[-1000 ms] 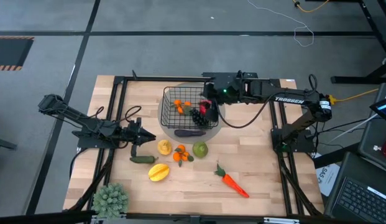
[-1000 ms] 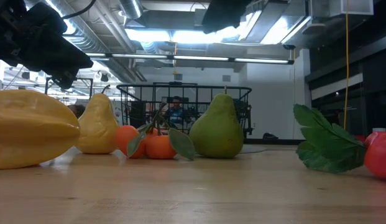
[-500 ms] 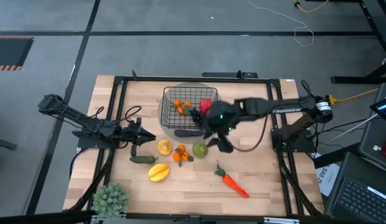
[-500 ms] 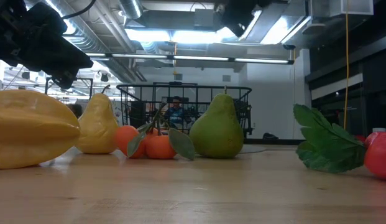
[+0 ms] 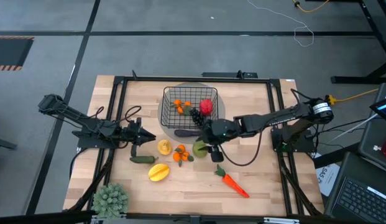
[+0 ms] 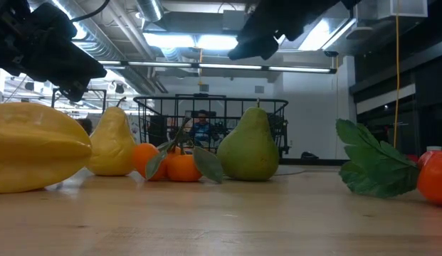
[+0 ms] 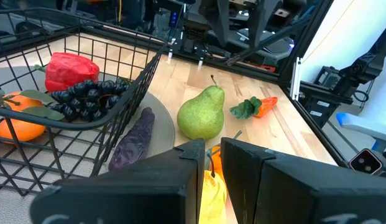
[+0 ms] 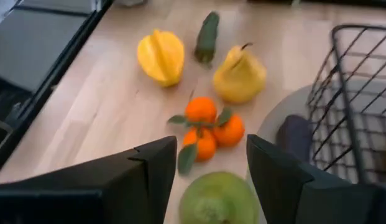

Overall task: Build produce basket
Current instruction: Put the green pear into the wire organizer

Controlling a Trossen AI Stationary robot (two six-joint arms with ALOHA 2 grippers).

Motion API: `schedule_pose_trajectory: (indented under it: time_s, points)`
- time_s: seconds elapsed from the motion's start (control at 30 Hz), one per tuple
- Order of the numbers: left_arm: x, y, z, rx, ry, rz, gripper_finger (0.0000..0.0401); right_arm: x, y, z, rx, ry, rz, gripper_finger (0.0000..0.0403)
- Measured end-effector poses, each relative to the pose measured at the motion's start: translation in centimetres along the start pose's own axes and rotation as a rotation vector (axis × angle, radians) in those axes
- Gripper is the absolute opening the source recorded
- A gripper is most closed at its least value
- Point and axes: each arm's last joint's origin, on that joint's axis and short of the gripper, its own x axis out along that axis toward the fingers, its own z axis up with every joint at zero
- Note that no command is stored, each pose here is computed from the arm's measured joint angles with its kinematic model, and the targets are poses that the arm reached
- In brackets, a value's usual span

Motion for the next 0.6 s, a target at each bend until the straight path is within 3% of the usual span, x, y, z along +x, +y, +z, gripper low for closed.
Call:
schedule_pose_trajectory:
  time_s: [0.17,0.6]
  points:
    - [0.0,0.0,0.0,0.0,0.0,0.0,0.0041,0.3,-0.3,-1.2,0.004,0.035,-0.132,0.0184]
    - [0.0,0.0,0.0,0.0,0.0,0.0,0.0041,0.9,0.8,-3.4,0.0,0.091,-0.1,0.0184]
